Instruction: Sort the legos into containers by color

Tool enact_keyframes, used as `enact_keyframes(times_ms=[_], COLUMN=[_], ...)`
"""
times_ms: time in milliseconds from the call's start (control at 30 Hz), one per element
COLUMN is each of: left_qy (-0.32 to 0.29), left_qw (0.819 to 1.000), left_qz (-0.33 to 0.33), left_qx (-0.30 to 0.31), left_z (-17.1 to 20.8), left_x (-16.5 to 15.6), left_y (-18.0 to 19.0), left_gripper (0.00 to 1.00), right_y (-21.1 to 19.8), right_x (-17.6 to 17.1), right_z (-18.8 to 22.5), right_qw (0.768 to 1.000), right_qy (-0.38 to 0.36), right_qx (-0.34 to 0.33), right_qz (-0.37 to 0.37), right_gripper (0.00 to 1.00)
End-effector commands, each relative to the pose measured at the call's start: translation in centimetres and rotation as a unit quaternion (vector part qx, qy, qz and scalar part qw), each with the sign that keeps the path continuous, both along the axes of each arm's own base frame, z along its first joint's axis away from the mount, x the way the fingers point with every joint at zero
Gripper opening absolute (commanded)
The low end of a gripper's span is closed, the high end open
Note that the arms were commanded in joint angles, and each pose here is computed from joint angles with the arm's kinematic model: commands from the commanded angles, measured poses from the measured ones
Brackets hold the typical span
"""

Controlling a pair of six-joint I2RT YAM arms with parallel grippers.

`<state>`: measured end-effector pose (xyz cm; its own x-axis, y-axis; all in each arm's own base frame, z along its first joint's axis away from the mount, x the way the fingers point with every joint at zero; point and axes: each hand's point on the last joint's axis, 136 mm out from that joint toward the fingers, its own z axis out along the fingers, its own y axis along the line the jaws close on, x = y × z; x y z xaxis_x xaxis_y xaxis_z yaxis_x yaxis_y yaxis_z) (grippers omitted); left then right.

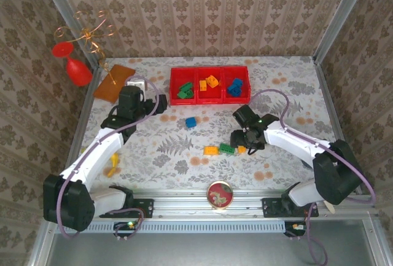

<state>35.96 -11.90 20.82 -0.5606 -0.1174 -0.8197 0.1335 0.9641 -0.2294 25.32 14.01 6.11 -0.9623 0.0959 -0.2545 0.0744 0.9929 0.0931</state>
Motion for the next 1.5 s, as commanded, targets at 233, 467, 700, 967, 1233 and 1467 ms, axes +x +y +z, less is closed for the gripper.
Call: enact_keyframes(times_ms=[233, 467, 700, 967, 1233, 1467], left_qy=[-0.006, 0.0, 0.003, 0.004, 0.005, 0.007], left_qw=[1.0, 1.0, 1.0, 1.0, 1.0, 1.0], left_qz=[0.013, 0.013, 0.014, 0.017, 0.018, 0.02], left_qx=[-0.018, -0.02, -0.02, -0.02, -0.022, -0.021], left_z=[0.3, 0.0, -0.2, -0.2, -0.5, -0.5], left_x=[0.2, 0.2, 0.1, 0.0, 0.0, -0.1], left_y=[0.5, 0.5, 0.6, 0.9, 0.9, 1.1], left_gripper=[1.0, 1.0, 1.0, 1.0, 1.0, 1.0], right_y=[1.0, 0.7, 0.1, -0.8, -1.2, -0.9], right_x=[0.1, 0.1, 0.1, 0.3, 0.7, 1.1], right_z=[-0.7, -1.2, -2.3, -2.7, -3.4, -4.1], right_qw=[1.0, 1.0, 0.999, 0.999, 0.999, 0.999], right_qy=[0.016, 0.023, 0.036, 0.035, 0.038, 0.044], right_qx=[0.006, -0.006, -0.019, -0.021, -0.016, -0.018], right_qz=[0.021, 0.016, 0.01, -0.007, -0.016, -0.014], right_gripper=[0.73, 0.65, 0.54, 0.44, 0.44, 0.46])
